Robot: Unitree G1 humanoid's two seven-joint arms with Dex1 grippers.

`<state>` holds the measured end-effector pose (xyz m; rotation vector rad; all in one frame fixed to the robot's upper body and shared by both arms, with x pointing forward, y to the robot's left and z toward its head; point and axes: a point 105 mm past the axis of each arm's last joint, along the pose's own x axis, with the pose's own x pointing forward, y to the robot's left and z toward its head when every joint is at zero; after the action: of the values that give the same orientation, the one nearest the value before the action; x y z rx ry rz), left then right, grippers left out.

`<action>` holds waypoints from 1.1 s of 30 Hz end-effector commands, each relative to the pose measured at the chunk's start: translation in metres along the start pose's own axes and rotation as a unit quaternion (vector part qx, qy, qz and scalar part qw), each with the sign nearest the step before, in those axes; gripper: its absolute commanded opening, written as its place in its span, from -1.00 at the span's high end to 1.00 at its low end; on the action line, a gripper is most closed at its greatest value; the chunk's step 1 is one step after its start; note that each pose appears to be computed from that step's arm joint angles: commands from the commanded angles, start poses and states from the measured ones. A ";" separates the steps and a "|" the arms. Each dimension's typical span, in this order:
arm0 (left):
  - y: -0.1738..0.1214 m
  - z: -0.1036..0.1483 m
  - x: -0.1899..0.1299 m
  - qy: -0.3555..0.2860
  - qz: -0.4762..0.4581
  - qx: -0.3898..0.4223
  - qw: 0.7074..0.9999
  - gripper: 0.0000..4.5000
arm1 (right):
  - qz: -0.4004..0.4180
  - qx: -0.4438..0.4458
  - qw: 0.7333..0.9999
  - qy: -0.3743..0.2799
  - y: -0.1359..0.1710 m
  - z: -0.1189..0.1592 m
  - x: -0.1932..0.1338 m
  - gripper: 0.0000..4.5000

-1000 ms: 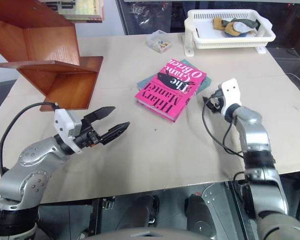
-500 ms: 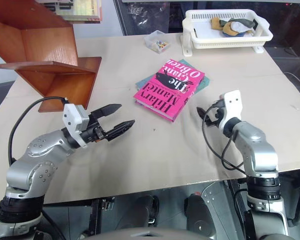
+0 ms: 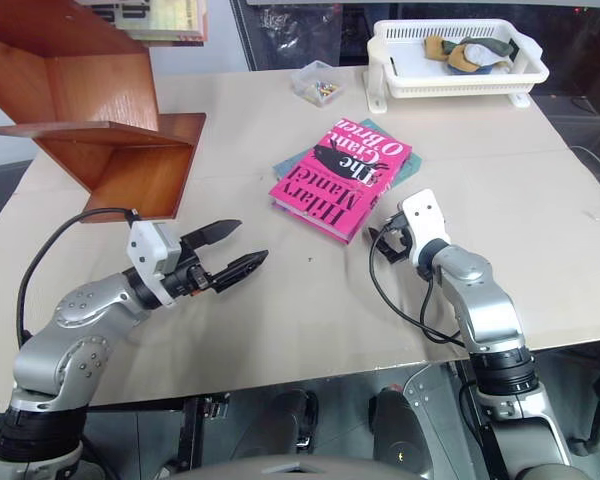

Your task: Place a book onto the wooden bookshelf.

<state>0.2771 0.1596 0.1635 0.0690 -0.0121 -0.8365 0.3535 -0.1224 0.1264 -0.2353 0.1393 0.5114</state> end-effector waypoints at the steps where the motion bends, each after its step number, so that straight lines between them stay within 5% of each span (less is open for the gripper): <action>1: -0.002 0.012 -0.004 -0.018 0.001 0.023 1.000 -1.00 | 0.000 -0.020 1.000 -0.023 0.000 0.013 -0.008 -0.99; 5: 0.000 0.011 -0.003 -0.017 -0.001 0.026 1.000 -1.00 | -0.008 -0.023 1.000 -0.017 -0.005 0.010 -0.014 -0.99; 16: 0.003 0.012 -0.004 -0.014 -0.010 0.031 0.999 -1.00 | 0.051 -0.014 0.998 -0.037 0.025 0.019 -0.014 0.95; 33: 0.001 0.010 -0.015 -0.011 0.001 0.031 0.999 -1.00 | 0.140 -0.015 0.989 -0.053 0.070 0.035 0.018 0.95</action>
<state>0.2724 0.1721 0.1601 0.0898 -0.0032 -0.8273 0.3371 -0.0584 0.1301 -0.2166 0.1210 0.7587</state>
